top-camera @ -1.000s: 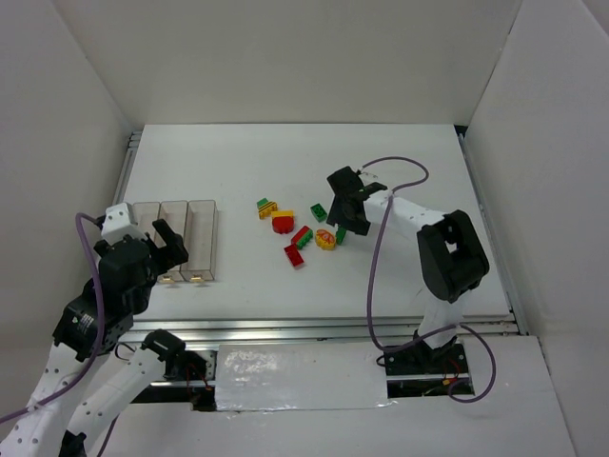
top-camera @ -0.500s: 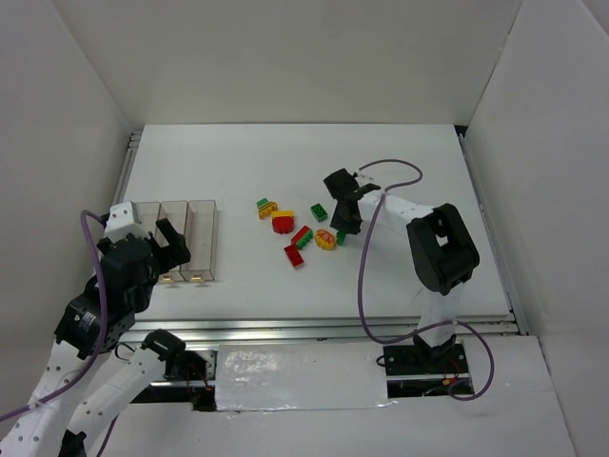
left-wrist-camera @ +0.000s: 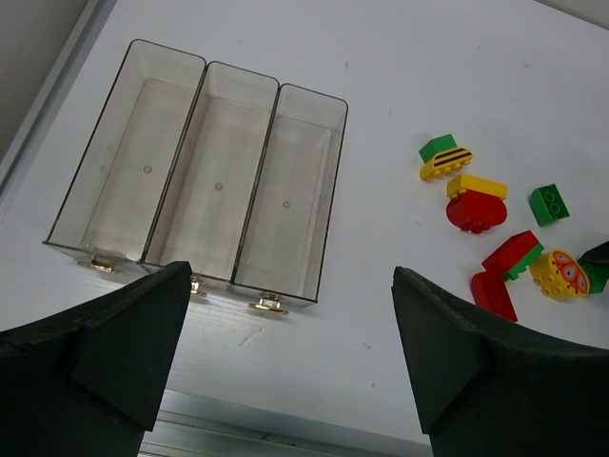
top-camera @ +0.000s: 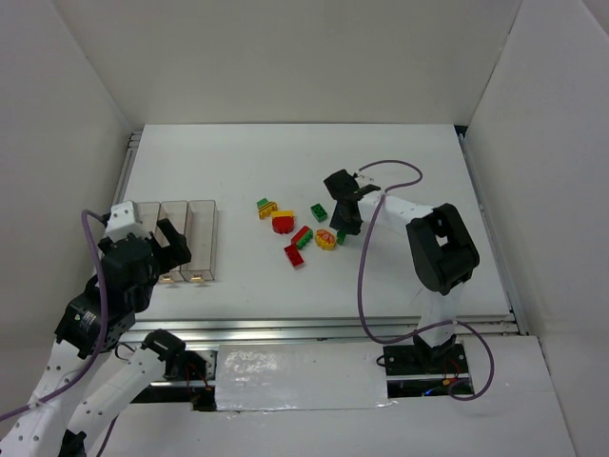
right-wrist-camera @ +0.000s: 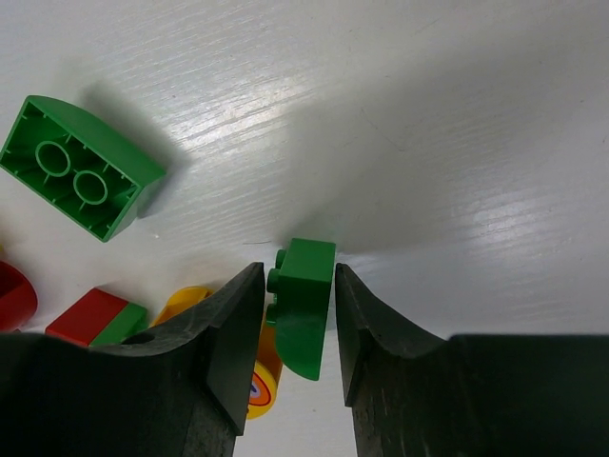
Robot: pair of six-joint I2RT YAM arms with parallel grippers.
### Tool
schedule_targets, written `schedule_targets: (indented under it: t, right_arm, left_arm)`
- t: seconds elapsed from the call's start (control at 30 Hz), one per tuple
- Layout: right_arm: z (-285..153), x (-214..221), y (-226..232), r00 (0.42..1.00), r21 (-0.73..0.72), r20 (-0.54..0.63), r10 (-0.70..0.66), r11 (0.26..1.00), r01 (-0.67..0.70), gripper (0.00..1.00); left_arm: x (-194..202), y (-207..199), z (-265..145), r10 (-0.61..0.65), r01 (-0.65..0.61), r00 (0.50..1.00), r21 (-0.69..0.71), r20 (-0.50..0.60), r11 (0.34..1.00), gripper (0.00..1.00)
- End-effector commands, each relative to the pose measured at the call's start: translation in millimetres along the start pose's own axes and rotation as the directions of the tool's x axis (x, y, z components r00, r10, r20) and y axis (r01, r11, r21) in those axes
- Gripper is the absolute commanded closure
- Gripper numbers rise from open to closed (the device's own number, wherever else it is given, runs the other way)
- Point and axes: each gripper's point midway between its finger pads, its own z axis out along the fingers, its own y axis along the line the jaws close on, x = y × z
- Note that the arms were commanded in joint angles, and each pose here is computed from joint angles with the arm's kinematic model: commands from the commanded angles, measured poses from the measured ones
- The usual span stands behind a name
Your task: Sort the legos into containers by color
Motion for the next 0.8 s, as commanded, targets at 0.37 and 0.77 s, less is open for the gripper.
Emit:
schedule_targets:
  t: [0.37, 0.77]
  right_arm:
    - [-16.4, -18.7, -14.4, 0.996, 0.013, 0.092, 0.021, 1.0, -0.022, 1.0]
    - [-215.9, -16.2, 45.1, 0.943, -0.446, 0.293, 0.156, 0.895, -0.009, 1.0]
  left_arm:
    - [-7.6, -4.1, 2.0, 0.003, -0.003, 1.0, 0.009, 0.02, 1.0, 0.0]
    - [8.8, -181.0, -37.5, -0.145, 0.337, 0.938, 0.736, -0.314, 0.587, 0.03]
